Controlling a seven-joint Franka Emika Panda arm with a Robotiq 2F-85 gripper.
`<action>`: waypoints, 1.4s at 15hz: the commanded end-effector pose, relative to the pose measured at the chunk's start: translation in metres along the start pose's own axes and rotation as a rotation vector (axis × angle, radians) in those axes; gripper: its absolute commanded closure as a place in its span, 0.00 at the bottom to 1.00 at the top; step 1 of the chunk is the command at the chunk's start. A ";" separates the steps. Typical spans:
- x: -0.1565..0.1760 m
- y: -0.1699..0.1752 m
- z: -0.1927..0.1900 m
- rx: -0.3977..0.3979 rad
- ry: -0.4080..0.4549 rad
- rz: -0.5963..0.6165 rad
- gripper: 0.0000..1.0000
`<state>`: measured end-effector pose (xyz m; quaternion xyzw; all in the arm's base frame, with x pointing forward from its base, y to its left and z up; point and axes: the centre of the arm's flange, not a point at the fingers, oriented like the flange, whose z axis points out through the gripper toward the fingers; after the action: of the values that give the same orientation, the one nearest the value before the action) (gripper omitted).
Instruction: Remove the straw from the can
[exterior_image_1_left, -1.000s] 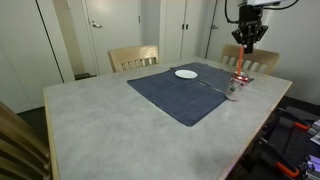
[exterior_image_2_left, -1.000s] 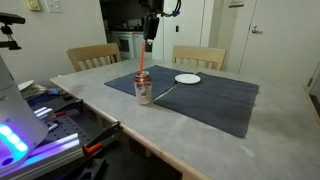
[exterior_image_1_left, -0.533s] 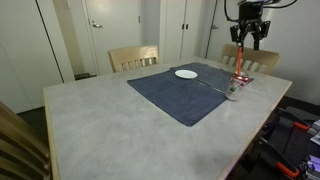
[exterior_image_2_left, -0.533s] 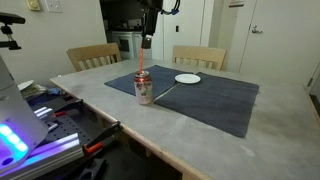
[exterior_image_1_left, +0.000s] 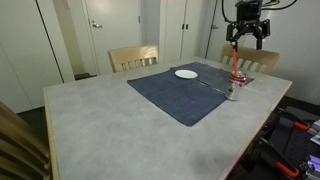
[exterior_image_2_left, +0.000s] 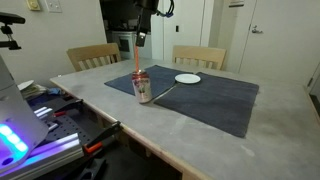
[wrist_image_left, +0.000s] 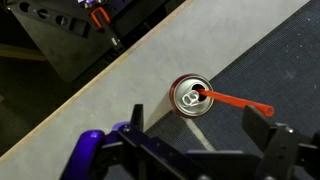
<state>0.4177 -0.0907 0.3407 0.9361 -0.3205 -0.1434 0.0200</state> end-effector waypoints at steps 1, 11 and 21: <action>0.007 0.002 0.001 -0.006 -0.016 0.036 0.00; 0.012 -0.002 -0.011 -0.004 0.008 0.069 0.00; 0.003 -0.007 0.000 -0.037 -0.051 0.111 0.00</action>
<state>0.4200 -0.0888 0.3474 0.9181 -0.3641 -0.1524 0.0356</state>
